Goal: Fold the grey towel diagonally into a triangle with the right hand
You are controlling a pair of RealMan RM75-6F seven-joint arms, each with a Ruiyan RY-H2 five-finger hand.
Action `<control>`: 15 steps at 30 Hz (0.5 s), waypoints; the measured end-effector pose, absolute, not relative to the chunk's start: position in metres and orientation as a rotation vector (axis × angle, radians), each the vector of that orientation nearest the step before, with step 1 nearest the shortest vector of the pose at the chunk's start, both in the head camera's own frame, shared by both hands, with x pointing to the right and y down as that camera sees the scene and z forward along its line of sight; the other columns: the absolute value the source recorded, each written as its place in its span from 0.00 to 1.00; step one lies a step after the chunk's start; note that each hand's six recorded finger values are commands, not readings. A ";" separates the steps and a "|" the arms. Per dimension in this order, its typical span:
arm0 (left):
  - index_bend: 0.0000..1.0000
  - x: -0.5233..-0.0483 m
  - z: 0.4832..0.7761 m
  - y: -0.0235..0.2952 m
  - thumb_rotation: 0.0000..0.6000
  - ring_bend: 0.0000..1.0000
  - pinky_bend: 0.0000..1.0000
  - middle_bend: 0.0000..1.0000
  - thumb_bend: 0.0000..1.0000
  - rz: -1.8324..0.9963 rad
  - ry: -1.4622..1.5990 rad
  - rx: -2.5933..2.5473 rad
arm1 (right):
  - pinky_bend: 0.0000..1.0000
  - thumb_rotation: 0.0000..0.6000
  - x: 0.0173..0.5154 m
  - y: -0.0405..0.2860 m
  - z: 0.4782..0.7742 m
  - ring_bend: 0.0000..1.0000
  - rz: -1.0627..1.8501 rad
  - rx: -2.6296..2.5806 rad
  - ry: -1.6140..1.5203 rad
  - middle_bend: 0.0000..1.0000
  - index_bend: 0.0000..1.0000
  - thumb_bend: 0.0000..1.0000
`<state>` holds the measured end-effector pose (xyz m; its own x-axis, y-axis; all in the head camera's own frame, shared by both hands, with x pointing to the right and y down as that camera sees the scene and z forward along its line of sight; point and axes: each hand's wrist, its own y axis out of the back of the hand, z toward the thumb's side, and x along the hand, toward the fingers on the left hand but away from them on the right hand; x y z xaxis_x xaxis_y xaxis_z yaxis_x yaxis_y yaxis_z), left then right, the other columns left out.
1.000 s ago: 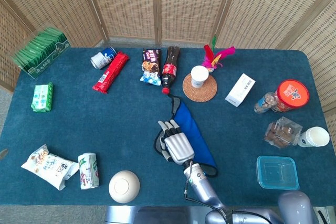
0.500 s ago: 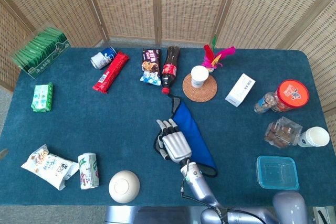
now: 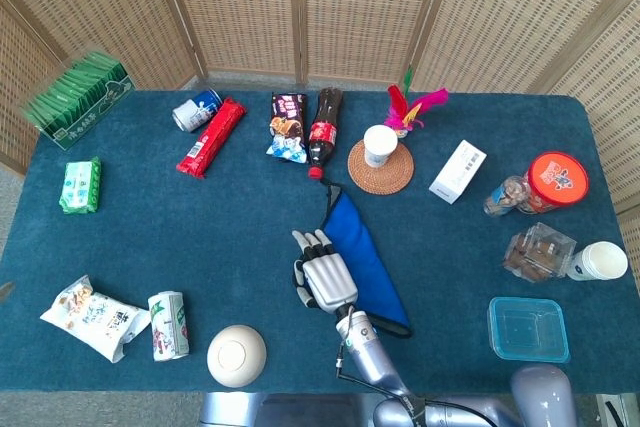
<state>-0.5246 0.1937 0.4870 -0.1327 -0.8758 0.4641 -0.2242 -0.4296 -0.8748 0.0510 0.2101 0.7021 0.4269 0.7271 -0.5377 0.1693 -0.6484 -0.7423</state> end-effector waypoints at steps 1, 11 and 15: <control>0.10 -0.525 0.487 0.194 1.00 0.00 0.01 0.00 0.28 -1.604 1.235 -1.613 | 0.00 1.00 0.051 0.210 0.702 0.00 1.198 -2.079 -0.751 0.00 0.66 0.56; 0.10 -0.524 0.487 0.193 1.00 0.00 0.01 0.00 0.28 -1.601 1.237 -1.612 | 0.00 1.00 0.051 0.210 0.701 0.00 1.191 -2.111 -0.754 0.00 0.52 0.47; 0.10 -0.525 0.487 0.193 1.00 0.00 0.01 0.00 0.28 -1.601 1.239 -1.610 | 0.00 1.00 0.051 0.211 0.701 0.00 1.189 -2.133 -0.740 0.00 0.48 0.35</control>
